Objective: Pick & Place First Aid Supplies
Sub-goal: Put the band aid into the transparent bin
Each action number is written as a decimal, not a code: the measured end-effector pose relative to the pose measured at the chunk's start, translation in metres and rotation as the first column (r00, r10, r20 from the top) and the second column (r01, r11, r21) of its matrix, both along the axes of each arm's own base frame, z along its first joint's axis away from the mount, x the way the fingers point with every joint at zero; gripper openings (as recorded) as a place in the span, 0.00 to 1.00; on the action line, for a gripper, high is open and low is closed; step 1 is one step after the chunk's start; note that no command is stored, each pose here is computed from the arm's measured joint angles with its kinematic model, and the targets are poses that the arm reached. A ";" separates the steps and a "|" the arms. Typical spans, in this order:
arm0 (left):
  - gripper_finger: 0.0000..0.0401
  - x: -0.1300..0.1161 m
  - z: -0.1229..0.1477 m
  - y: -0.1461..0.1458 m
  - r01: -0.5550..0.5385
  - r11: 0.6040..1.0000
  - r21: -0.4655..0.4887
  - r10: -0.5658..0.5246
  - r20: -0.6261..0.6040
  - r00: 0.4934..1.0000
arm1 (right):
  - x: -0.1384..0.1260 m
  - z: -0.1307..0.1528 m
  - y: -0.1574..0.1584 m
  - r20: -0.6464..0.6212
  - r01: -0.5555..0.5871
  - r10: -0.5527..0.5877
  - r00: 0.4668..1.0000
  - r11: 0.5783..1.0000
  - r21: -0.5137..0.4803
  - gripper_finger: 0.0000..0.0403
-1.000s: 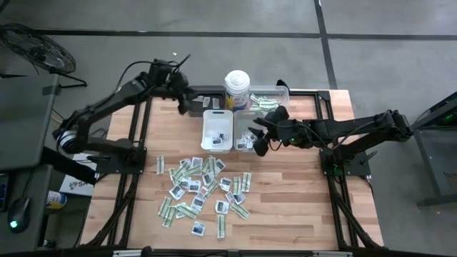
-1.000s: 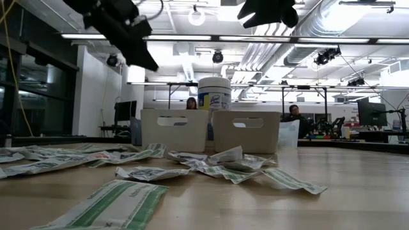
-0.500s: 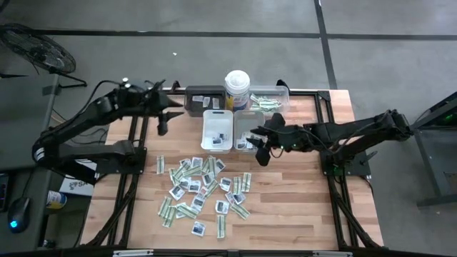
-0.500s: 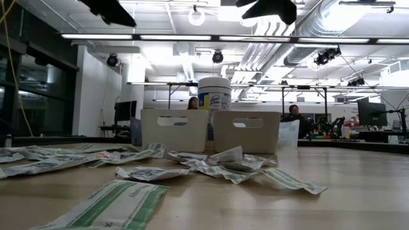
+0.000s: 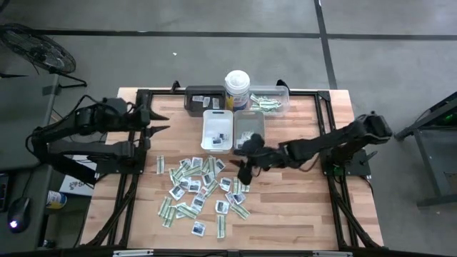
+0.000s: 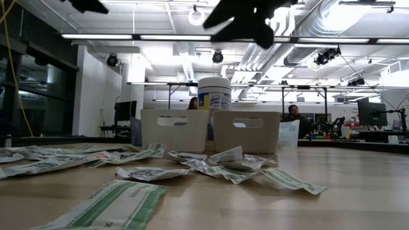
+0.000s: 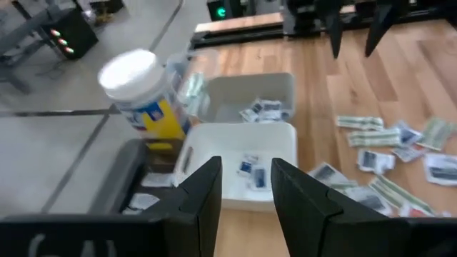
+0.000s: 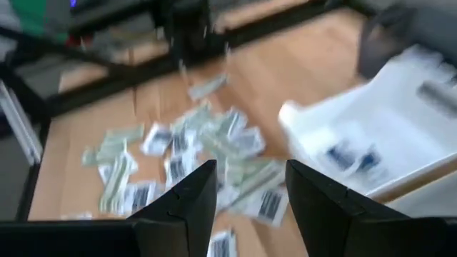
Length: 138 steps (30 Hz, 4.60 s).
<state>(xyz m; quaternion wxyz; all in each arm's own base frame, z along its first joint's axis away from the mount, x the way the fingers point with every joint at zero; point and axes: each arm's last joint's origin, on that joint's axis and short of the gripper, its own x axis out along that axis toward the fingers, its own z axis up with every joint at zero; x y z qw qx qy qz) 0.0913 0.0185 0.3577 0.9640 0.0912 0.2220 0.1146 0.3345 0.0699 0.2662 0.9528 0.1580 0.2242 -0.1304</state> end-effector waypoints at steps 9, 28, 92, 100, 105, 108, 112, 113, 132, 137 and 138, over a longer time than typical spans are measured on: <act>0.30 -0.006 -0.047 -0.011 0.043 0.993 -0.112 -0.036 0.064 0.997 | 0.009 -0.037 0.011 -0.164 -0.117 0.123 0.979 0.992 0.048 0.40; 0.30 -0.006 -0.072 -0.020 0.104 0.979 -0.173 -0.076 0.165 0.983 | -0.024 -0.082 0.013 -0.483 -0.241 0.241 0.842 0.968 0.063 0.55; 0.30 -0.005 -0.067 -0.017 -0.013 0.964 -0.266 0.078 0.235 0.969 | -0.018 -0.122 0.017 -0.439 -0.056 0.123 0.890 0.985 0.162 0.00; 0.30 -0.005 -0.067 -0.018 0.011 0.963 -0.271 0.054 0.233 0.971 | -0.029 -0.073 0.017 -0.266 0.052 0.007 0.964 0.976 0.214 0.00; 0.30 -0.005 -0.067 -0.019 0.041 0.960 -0.277 0.025 0.231 0.973 | -0.045 -0.034 0.008 -0.129 0.149 -0.126 0.984 0.971 0.189 0.00; 0.30 -0.005 -0.067 -0.019 0.052 0.959 -0.280 0.014 0.230 0.973 | -0.058 -0.016 0.000 -0.075 0.255 -0.246 0.966 0.953 0.161 0.00; 0.30 -0.005 -0.067 -0.019 0.059 0.962 -0.266 0.003 0.227 0.974 | -0.077 -0.001 -0.011 -0.028 0.413 -0.413 0.910 0.899 0.144 0.00; 0.30 -0.005 -0.067 -0.019 0.060 0.964 -0.260 0.000 0.226 0.974 | -0.081 0.000 -0.014 -0.022 0.452 -0.454 0.891 0.880 0.146 0.00; 0.30 -0.005 -0.067 -0.018 0.029 0.964 -0.266 0.035 0.233 0.972 | -0.103 -0.012 -0.127 -0.143 0.835 -0.824 0.548 0.548 0.040 0.00; 0.30 -0.005 -0.067 -0.018 0.020 0.964 -0.264 0.044 0.234 0.971 | -0.108 -0.014 -0.158 -0.191 0.845 -0.831 0.522 0.534 -0.014 0.00; 0.30 -0.005 -0.067 -0.018 0.017 0.965 -0.263 0.047 0.234 0.971 | -0.108 -0.015 -0.165 -0.199 0.841 -0.826 0.527 0.541 -0.020 0.00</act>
